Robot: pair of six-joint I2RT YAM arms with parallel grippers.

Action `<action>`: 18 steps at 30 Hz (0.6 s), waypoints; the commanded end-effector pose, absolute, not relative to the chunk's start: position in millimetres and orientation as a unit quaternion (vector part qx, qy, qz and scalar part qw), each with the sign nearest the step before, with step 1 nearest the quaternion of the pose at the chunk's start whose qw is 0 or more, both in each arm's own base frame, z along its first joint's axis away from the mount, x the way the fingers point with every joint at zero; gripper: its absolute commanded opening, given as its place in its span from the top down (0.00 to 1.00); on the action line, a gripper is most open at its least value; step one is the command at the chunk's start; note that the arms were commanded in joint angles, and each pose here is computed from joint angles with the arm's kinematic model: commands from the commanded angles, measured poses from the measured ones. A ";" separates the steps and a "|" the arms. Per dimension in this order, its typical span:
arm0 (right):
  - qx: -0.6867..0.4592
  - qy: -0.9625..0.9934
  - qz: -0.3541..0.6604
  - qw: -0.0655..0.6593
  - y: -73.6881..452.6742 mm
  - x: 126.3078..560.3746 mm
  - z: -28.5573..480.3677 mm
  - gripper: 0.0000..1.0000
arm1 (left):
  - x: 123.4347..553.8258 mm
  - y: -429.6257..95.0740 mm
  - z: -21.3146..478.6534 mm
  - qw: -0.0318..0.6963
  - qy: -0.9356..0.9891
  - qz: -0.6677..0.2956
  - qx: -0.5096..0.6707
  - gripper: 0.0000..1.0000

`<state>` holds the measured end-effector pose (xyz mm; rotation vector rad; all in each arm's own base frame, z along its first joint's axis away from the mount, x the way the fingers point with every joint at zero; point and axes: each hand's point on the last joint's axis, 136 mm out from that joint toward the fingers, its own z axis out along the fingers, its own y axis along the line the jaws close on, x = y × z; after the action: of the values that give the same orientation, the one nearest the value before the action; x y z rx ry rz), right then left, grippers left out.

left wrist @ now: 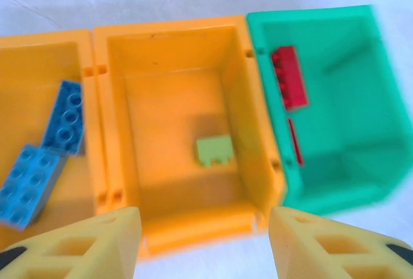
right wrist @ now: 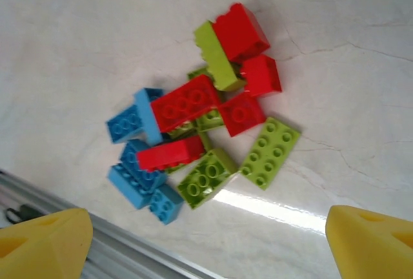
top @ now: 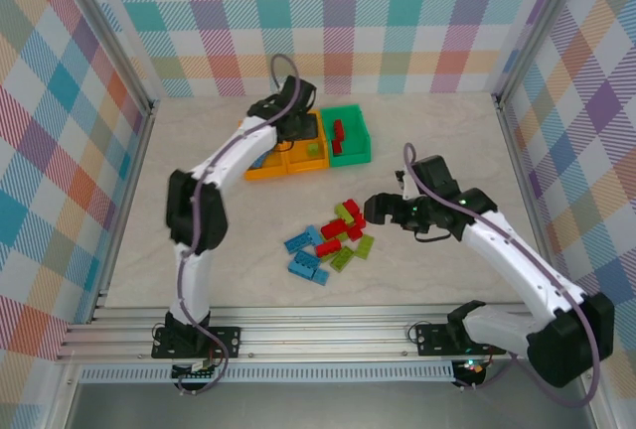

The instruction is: Sort the legos into containers by color

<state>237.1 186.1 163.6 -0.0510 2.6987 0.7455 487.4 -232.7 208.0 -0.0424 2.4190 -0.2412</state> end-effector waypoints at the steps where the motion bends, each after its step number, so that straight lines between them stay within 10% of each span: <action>1: -0.066 0.956 0.230 0.171 204.9 242.4 160.8 0.07 | 429.0 -256.5 295.6 0.412 0.888 -0.201 0.044 0.43; 8: -0.120 0.958 0.219 0.137 263.3 248.7 137.1 0.13 | 294.2 -238.7 321.2 0.423 0.848 -0.212 0.241 0.28; 13: 0.010 0.985 0.139 0.098 269.0 257.5 105.6 0.09 | 221.0 -192.1 292.5 0.420 0.810 -0.151 0.381 0.03; 18: 0.089 0.989 0.103 0.062 275.5 261.3 78.5 0.05 | 168.2 -177.4 242.8 0.397 0.743 -0.139 0.520 0.00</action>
<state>260.8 281.9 86.4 0.0362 2.9627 0.4139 196.2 -178.5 272.4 1.0088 1.9828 -0.3841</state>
